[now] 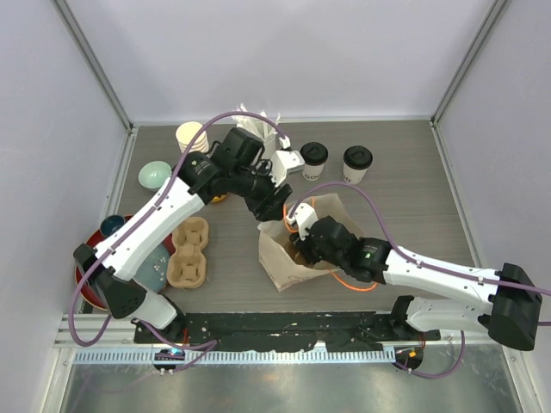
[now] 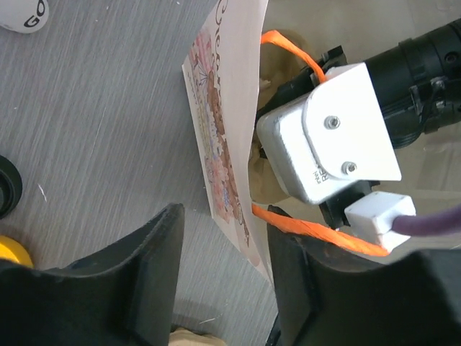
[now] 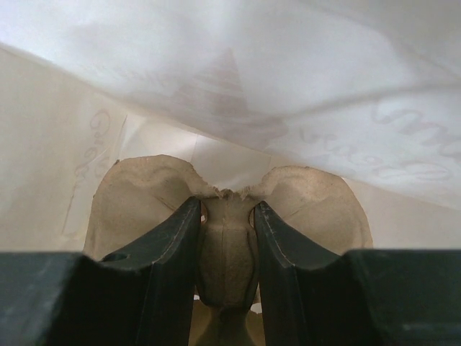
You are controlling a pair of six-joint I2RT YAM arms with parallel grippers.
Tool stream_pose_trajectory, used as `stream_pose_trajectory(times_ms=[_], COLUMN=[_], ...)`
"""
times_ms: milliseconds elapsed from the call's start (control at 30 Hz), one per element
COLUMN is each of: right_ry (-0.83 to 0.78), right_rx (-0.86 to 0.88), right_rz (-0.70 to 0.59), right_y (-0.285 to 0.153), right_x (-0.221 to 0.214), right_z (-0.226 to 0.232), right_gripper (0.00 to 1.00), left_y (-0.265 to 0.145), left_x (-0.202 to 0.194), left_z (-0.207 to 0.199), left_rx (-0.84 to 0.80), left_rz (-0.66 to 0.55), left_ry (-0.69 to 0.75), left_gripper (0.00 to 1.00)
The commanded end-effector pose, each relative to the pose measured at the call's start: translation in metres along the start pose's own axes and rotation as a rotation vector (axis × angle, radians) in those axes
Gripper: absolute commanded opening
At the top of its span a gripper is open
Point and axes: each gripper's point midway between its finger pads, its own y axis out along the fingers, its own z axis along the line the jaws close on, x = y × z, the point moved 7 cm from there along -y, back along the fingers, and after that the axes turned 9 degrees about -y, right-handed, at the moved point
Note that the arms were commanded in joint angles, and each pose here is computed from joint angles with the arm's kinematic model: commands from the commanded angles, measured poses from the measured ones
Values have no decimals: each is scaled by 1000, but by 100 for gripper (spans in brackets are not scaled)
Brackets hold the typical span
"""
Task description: Pack the takeout coffee
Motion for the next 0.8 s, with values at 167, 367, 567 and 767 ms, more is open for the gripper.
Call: stream_pose_trajectory(times_ms=[167, 367, 567, 767], right_ry=[105, 112, 111, 116], right_rx=[-57, -48, -40, -44], right_rz=[2, 15, 8, 8], right_y=[4, 13, 14, 12], right_x=[-4, -2, -3, -6], right_z=[-12, -10, -8, -8], right_gripper=[30, 29, 29, 29], left_y=[-57, -65, -48, -23], left_x=[10, 11, 32, 39], left_z=[-17, -32, -22, -11], left_rx=[7, -102, -11, -8], left_rz=[-117, -135, -246, -230], left_ry=[86, 34, -217, -336], left_gripper=[78, 96, 98, 82])
